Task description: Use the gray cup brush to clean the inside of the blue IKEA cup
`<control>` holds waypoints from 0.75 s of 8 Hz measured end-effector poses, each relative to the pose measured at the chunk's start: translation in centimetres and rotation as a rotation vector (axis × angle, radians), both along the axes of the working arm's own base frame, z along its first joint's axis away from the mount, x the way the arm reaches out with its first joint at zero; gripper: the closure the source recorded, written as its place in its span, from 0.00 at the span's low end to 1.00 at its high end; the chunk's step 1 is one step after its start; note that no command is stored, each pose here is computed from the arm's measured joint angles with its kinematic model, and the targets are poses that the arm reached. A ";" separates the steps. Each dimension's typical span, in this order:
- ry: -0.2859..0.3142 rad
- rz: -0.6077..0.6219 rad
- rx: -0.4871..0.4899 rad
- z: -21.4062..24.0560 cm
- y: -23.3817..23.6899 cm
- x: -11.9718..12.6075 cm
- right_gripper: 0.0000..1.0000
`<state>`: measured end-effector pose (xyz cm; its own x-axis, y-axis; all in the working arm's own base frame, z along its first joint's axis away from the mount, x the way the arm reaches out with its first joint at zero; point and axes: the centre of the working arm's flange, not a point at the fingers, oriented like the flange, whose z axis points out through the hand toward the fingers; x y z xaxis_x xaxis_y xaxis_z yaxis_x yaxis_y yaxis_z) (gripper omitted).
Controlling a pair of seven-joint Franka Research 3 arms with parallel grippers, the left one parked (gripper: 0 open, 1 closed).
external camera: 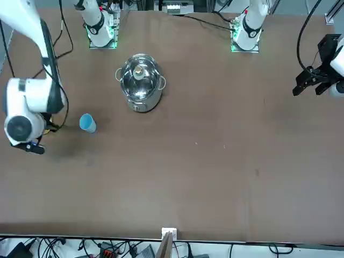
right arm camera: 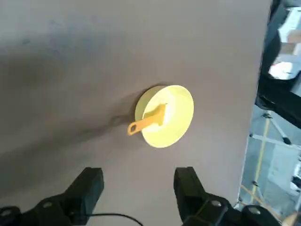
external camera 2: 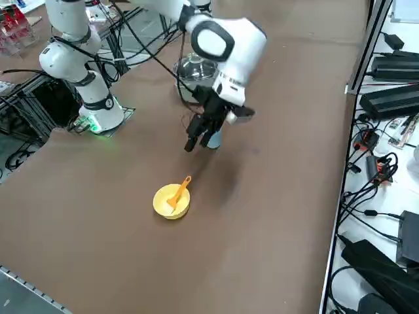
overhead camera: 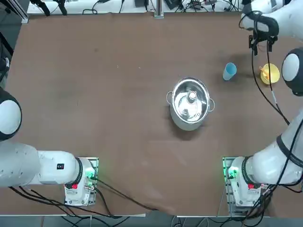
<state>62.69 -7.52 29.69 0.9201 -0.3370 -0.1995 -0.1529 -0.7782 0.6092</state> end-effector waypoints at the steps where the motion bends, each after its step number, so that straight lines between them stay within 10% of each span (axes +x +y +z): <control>1: 0.016 -0.005 -0.056 -2.4 0.0 -0.1 0.15; 6: 0.005 -0.013 -0.273 -10.8 1.3 -0.6 0.30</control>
